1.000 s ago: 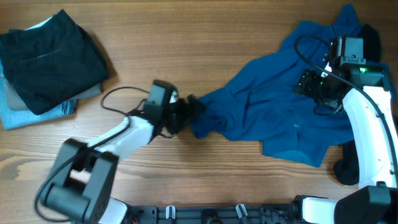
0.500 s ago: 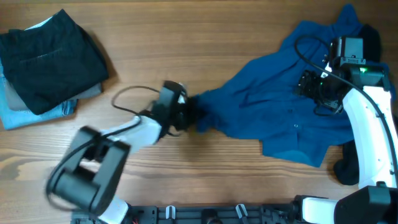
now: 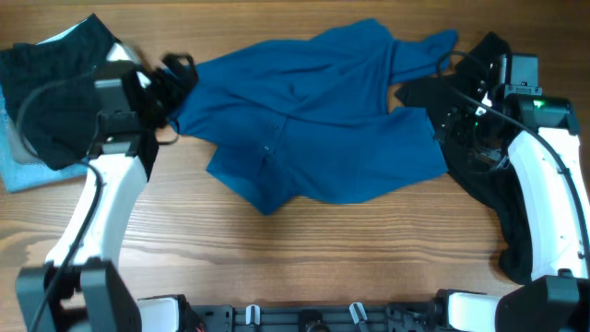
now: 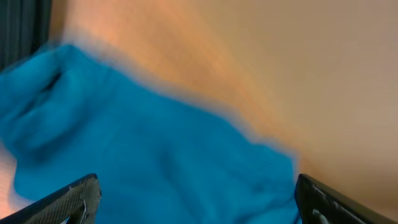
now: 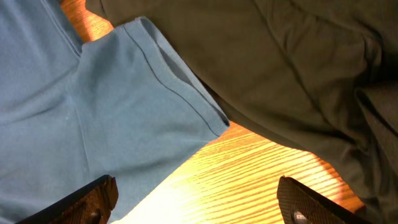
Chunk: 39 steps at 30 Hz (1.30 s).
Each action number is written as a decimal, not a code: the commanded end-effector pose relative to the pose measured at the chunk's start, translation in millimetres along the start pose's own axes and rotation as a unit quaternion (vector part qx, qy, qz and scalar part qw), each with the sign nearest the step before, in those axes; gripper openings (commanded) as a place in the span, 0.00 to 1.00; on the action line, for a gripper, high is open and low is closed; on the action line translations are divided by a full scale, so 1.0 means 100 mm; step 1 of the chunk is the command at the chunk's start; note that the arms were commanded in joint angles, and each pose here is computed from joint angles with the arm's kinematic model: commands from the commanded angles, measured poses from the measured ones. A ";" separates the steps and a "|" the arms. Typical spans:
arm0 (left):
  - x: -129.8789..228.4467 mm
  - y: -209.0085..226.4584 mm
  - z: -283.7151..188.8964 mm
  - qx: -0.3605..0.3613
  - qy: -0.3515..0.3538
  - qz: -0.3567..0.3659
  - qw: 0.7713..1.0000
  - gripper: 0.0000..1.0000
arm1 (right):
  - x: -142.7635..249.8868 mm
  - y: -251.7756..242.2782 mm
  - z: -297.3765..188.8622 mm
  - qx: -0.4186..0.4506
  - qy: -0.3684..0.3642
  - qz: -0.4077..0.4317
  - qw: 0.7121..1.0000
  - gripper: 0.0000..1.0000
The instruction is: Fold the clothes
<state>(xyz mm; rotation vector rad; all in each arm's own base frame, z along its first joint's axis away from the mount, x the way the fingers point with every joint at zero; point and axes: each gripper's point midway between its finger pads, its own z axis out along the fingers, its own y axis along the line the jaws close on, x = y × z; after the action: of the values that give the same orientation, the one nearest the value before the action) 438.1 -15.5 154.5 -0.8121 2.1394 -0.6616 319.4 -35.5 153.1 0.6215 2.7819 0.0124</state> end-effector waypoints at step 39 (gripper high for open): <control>0.30 0.98 0.13 -0.251 0.203 -0.091 0.942 1.00 | -0.17 0.04 -0.03 -0.007 -0.034 -0.024 0.999 1.00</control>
<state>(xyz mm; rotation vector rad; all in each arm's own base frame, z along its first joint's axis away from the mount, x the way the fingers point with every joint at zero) 422.4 48.3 71.5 -1.2411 2.5580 -0.3096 327.6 -36.3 155.7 0.5804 2.7551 0.0126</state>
